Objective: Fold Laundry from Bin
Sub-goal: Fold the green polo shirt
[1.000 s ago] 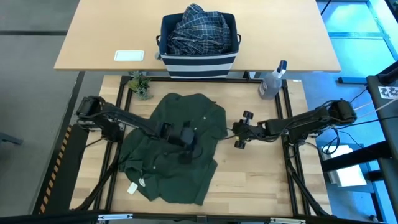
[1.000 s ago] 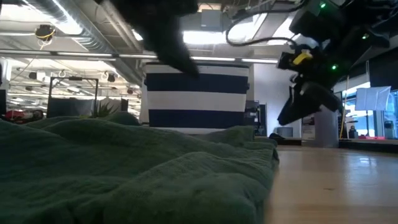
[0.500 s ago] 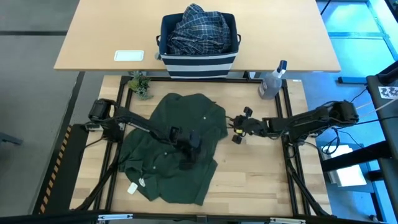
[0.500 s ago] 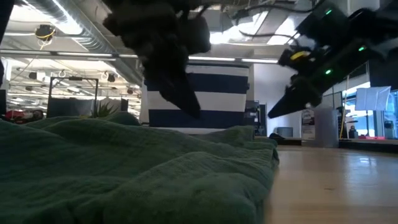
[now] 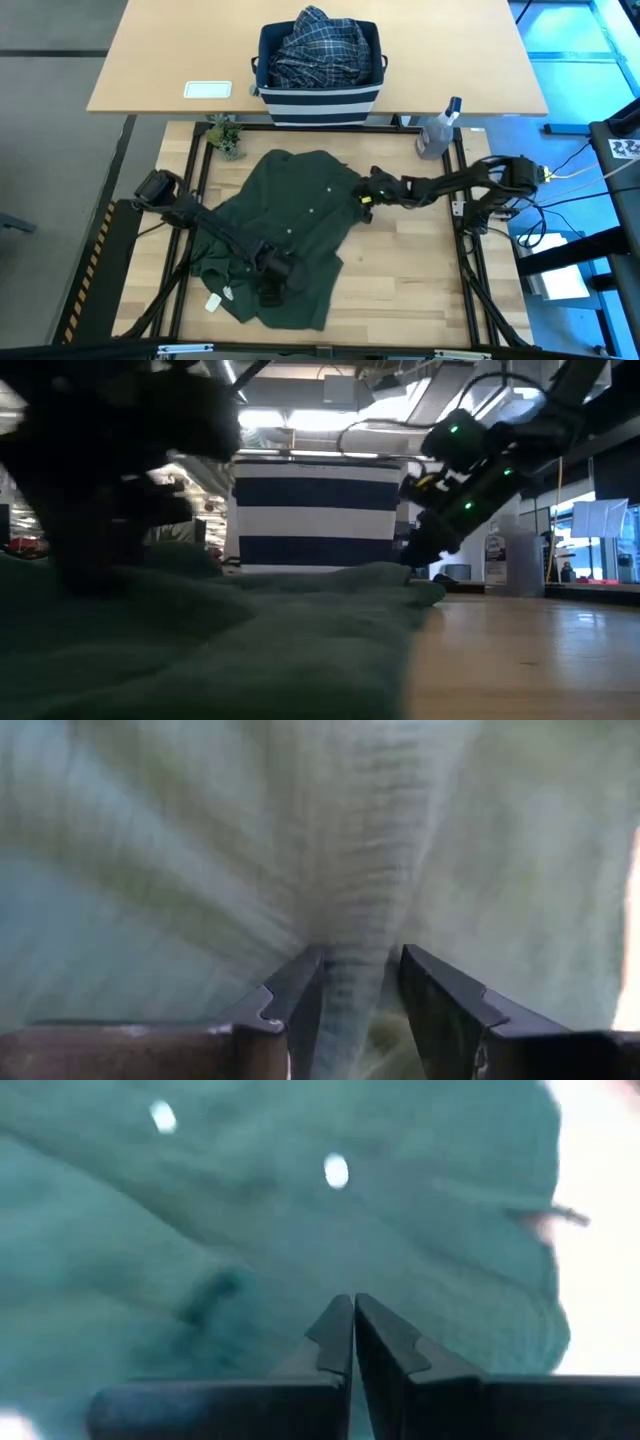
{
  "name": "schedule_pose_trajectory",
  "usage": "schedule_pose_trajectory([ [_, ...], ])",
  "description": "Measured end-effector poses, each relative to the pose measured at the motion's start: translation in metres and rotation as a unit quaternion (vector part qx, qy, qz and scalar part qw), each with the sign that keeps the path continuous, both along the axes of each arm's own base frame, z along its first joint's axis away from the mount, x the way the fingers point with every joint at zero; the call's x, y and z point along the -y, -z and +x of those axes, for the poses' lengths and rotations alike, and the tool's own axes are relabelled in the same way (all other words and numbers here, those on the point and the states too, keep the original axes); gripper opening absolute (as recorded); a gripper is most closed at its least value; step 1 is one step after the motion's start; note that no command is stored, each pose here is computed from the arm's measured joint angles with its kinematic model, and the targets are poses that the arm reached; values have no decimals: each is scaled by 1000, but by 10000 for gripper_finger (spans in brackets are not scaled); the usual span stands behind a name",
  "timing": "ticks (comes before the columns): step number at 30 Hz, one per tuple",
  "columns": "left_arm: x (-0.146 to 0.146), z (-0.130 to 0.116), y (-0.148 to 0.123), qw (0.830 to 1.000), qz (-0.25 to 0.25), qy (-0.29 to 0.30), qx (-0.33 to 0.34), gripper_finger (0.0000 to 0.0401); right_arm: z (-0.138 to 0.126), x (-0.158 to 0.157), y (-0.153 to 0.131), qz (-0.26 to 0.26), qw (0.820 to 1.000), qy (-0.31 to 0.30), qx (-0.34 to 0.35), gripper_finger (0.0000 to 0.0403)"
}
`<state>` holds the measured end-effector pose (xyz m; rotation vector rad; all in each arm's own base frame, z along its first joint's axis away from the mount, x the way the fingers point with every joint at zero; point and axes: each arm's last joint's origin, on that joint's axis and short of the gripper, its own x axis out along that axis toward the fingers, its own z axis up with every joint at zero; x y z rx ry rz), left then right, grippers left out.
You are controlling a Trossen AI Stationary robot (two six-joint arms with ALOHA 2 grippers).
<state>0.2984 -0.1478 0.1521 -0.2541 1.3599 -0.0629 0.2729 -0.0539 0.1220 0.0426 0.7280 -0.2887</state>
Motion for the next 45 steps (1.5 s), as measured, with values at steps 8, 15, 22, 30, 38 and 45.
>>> schedule_pose_trajectory([
  [8,-11,-27,4,986,116,-38,-115,130,-3,0,13,32,994,16,-99,4],
  [15,-38,-22,3,973,203,-15,-111,130,-15,-34,13,72,983,-14,-170,1],
  [22,-67,-12,2,959,256,46,-108,130,-36,-82,2,98,969,-40,-222,1],
  [30,-88,-8,1,920,324,183,-124,130,-62,-120,-5,112,955,-29,-272,1],
  [38,-105,-24,-7,857,426,195,-215,130,-70,-156,-9,136,942,-159,-263,1],
  [45,-78,-31,-18,874,421,177,-169,130,-71,-158,-19,137,942,-198,-233,1],
])
